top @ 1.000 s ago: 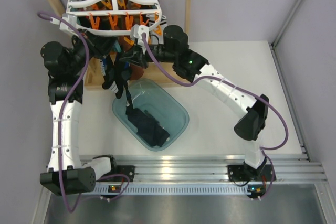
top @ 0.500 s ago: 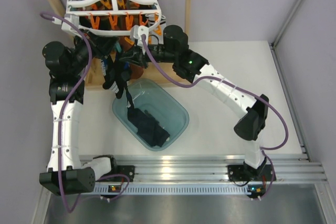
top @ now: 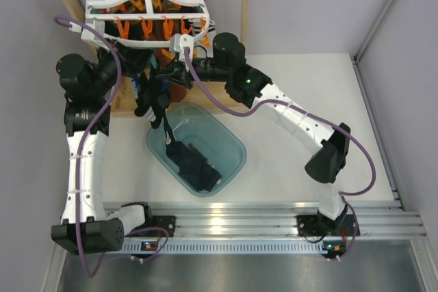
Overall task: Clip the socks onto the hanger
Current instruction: Clamp the sock onto the hanger.
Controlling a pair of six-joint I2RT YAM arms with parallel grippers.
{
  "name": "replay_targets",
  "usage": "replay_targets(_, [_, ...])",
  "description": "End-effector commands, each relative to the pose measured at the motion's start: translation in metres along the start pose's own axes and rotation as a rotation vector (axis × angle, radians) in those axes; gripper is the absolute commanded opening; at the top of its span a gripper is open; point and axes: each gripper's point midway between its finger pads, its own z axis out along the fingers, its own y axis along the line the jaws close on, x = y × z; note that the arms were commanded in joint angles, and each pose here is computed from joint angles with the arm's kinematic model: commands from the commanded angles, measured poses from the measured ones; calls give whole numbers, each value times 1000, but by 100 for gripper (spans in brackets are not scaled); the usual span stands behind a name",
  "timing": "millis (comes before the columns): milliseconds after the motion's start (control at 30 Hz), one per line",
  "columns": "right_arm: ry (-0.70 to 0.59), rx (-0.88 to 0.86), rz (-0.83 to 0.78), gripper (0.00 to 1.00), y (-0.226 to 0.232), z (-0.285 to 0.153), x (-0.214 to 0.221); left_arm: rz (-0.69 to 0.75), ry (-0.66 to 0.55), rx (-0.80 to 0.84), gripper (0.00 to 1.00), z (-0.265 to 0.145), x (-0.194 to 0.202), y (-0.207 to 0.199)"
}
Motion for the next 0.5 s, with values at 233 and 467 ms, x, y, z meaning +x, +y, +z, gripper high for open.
replay_targets(233, [-174,38,-133,0,-4,-22,-95,18,37,-65,0,3,12,17])
replay_targets(467, [-194,41,-139,0,-3,-26,-105,19,29,-75,0,4,10,19])
